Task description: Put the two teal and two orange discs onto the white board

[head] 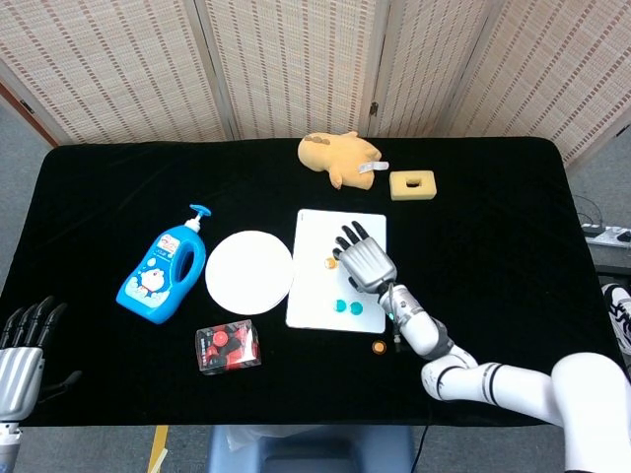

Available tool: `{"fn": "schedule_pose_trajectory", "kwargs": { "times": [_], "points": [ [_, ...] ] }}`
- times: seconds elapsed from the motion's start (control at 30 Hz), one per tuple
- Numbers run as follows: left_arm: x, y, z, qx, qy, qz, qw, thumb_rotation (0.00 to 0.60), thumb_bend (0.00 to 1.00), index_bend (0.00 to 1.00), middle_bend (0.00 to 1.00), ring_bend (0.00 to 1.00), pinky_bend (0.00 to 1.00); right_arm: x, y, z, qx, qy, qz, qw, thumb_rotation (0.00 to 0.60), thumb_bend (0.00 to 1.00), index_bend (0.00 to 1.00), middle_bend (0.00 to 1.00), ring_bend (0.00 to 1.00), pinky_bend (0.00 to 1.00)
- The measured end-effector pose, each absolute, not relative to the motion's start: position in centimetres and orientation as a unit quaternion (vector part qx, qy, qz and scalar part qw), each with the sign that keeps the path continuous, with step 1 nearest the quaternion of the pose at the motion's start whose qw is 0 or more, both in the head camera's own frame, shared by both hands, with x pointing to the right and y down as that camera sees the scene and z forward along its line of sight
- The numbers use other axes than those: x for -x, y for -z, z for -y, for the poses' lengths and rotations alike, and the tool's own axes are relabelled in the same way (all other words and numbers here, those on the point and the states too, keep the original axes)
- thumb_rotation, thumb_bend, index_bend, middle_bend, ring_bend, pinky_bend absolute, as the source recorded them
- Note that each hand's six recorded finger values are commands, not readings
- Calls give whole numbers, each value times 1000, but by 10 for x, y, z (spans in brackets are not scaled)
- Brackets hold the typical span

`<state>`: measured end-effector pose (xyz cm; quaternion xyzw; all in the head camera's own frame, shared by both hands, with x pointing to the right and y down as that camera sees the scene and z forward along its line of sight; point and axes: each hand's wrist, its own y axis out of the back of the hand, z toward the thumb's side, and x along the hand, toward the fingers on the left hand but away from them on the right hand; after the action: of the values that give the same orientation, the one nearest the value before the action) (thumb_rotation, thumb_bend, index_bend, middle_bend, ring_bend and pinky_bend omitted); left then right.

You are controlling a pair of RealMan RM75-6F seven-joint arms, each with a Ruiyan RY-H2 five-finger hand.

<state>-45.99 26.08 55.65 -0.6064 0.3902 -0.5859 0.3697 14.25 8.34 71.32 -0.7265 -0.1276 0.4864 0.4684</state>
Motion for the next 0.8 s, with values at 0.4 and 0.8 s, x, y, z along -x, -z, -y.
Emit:
{"fn": "schedule_pose_trajectory", "kwargs": {
  "times": [0.4,0.8],
  "points": [
    [452,-552,-258,610,577,-390,377,600,121,0,0,3,0,-194,-682,-146,755,-437,84,482,600,283,392,165,34,0],
    [453,-551,-262,609,581,-390,375,600,121,0,0,3,0,-228,-685,-203,764,-399,20,507,600,283,391,160,34,0]
  ]
}}
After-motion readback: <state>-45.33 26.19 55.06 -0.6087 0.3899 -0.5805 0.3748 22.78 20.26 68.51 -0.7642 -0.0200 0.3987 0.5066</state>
